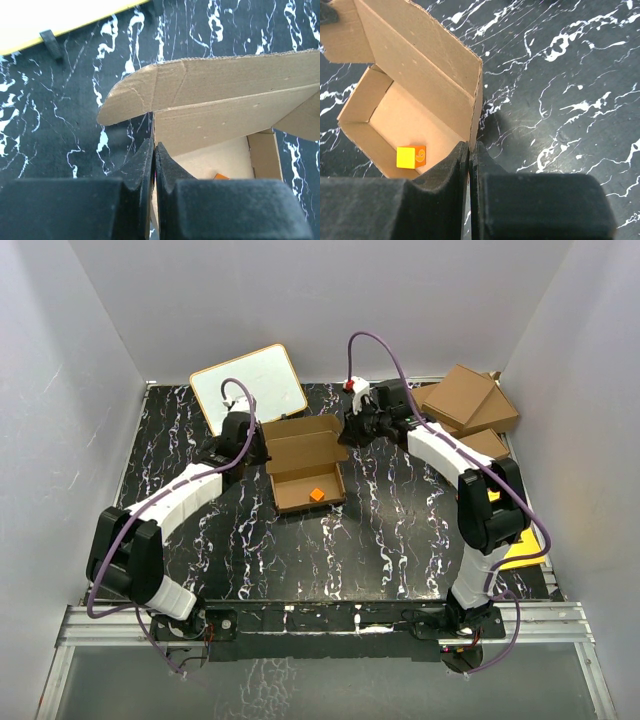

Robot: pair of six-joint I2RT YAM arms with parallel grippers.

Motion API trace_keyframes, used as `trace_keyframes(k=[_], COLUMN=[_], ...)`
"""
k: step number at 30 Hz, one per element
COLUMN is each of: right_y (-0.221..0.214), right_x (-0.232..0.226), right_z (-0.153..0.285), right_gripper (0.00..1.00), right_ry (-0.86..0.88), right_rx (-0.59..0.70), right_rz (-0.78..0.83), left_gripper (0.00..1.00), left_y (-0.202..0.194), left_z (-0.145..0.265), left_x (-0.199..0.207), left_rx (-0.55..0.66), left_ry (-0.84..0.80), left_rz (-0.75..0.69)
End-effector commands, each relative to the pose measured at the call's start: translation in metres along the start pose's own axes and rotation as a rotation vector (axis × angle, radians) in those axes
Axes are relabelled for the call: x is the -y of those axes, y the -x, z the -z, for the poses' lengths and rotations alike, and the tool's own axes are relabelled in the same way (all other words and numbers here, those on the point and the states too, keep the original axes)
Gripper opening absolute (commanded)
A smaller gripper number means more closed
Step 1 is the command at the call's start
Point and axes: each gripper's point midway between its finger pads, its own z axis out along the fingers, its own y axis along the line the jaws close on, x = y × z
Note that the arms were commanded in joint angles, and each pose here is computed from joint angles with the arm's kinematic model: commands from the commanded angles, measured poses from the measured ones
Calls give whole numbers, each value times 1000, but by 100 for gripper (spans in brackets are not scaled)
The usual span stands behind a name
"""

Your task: Fold the paper box

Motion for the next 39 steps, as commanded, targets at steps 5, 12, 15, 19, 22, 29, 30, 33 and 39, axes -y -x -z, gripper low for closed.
trace_keyframes(k=[5,12,15,19,22,29,30,33,39], right_y=[73,81,76,68,62,54,54,57,55], right_x=[-5,-9,-10,-13,-15,-20,-22,-24,-23], right_z=[8,12,10,9,7,9,10,13,14], right_gripper=[10,13,13,15,15,16,16,16,16], right_ry=[-166,-265,-289,-307,-309,-301,-305,-310,-330], right_rx=[218,294,310,327,330,339,344,360,376], right_rz=[45,43,23,10,1,-24,-29,-29,-31], left_gripper=[0,0,0,0,0,0,0,0,1], left_y=[46,38,34,29,28,22,20,14,7], left_z=[8,3,2,0,0,1,2,4,4], left_x=[18,17,12,10,11,16,16,14,14], left_rx=[167,194,203,219,239,257,260,269,261], left_ry=[15,30,54,81,92,100,102,101,102], left_rz=[9,-5,3,17,28,21,19,15,26])
